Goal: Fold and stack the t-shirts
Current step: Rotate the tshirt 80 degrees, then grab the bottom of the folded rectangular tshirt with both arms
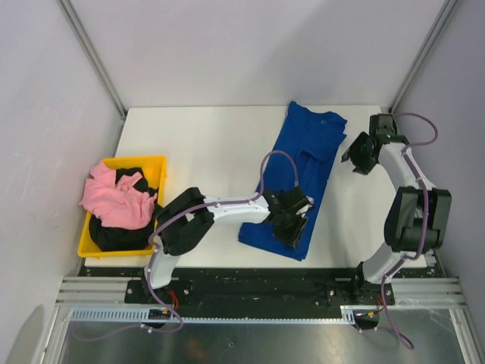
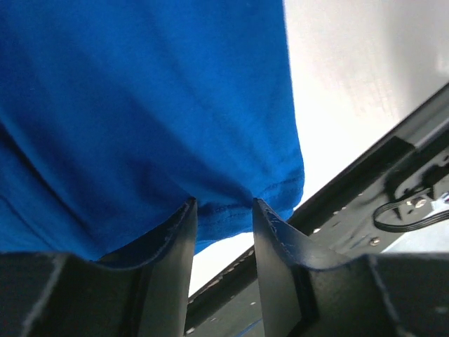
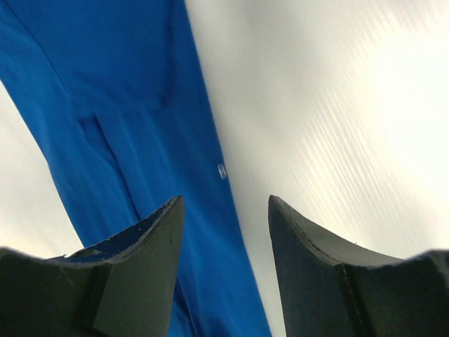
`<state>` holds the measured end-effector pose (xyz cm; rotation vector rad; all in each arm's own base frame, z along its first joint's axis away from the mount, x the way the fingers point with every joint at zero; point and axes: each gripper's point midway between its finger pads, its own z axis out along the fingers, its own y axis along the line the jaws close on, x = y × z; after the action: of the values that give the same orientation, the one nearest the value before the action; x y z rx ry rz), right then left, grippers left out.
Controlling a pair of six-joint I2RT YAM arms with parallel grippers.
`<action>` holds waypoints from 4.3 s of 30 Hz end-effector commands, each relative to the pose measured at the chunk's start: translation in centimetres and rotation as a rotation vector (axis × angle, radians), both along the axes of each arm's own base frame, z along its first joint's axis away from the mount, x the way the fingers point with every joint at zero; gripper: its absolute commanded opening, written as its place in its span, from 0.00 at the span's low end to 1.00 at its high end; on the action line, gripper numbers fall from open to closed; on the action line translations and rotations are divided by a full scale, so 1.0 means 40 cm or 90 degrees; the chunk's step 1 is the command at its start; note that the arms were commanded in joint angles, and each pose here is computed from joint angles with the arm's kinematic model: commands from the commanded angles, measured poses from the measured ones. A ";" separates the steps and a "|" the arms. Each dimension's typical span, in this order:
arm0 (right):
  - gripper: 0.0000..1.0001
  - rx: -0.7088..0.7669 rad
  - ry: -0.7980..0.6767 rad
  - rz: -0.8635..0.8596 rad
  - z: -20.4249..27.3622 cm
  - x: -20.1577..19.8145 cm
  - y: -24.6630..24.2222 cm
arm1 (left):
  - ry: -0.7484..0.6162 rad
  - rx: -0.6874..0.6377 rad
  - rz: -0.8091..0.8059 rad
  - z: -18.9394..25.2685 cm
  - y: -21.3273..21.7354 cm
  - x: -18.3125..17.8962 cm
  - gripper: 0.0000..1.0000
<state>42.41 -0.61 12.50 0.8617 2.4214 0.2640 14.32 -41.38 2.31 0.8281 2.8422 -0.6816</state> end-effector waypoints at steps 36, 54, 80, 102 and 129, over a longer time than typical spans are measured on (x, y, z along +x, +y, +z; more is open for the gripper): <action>0.28 0.146 0.079 0.152 -0.145 -0.702 0.447 | -0.055 0.042 0.252 0.042 0.360 0.087 0.54; 0.27 0.118 0.150 0.124 -0.260 -0.775 0.394 | -0.068 -0.002 0.259 0.095 0.370 0.086 0.52; 0.33 0.102 0.164 0.127 -0.268 -0.792 0.381 | -0.043 0.084 0.287 -0.006 0.422 0.138 0.43; 0.38 0.073 0.123 0.154 -0.241 -0.757 0.421 | -0.022 0.061 0.257 0.006 0.408 0.108 0.45; 0.31 0.053 0.115 0.144 -0.243 -0.750 0.421 | 0.000 0.064 0.230 -0.008 0.375 0.077 0.42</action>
<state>11.33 16.06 1.85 0.6478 2.7568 0.3848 17.49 -25.40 1.74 0.2702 2.9317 -0.4543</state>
